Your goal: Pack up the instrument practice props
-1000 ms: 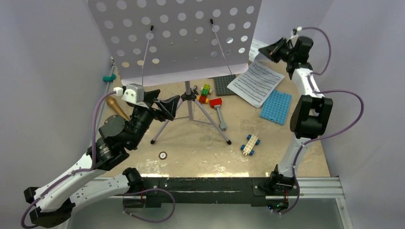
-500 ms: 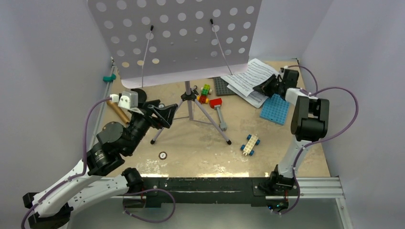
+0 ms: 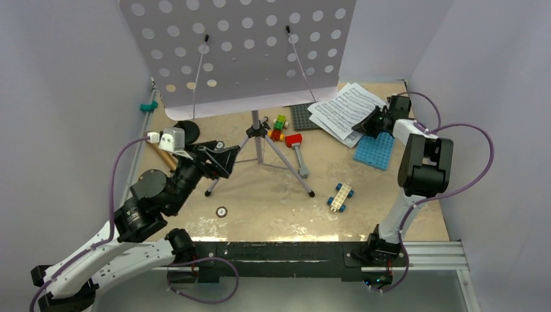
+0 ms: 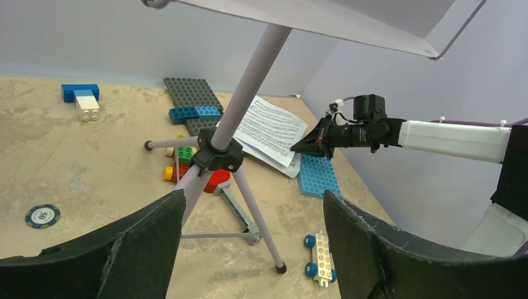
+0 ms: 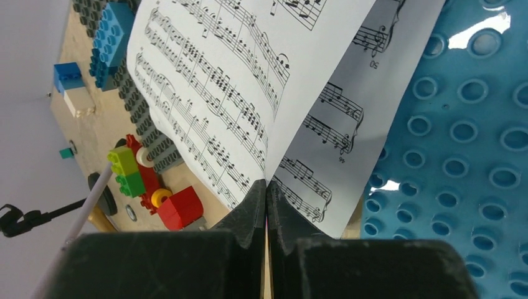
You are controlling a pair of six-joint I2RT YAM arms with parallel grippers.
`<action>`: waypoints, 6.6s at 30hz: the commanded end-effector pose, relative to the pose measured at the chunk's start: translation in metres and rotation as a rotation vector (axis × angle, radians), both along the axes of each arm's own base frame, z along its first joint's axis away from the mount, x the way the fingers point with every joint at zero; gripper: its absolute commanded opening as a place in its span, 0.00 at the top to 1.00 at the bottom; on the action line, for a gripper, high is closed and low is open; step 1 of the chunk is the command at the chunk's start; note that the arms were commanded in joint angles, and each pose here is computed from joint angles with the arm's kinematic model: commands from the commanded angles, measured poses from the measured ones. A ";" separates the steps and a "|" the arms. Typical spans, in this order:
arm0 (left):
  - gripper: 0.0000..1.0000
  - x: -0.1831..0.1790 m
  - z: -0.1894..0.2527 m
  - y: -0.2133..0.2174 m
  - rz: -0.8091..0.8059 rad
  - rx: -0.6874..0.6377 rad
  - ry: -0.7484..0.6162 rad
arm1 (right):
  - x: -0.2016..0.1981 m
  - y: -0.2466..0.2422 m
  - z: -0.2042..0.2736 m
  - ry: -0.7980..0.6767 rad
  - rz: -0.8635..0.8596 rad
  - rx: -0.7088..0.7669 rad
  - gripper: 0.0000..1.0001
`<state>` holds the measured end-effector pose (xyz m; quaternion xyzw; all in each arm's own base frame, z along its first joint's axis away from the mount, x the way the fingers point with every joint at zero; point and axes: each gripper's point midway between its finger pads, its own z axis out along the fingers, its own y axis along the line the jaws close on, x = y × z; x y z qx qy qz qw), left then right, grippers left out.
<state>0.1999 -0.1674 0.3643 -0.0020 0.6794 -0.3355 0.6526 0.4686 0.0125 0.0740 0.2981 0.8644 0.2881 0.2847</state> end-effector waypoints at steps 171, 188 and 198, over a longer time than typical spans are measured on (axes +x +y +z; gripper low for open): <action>1.00 0.082 0.045 -0.041 -0.293 0.048 -0.601 | -0.219 0.312 0.095 -0.541 0.926 -0.095 0.21; 0.49 0.090 0.012 -0.012 -0.121 0.061 -0.511 | -0.237 0.346 0.094 -0.515 0.865 -0.083 0.77; 0.15 0.087 -0.002 -0.009 -0.103 0.055 -0.464 | -0.224 0.329 0.090 -0.468 0.707 -0.118 1.00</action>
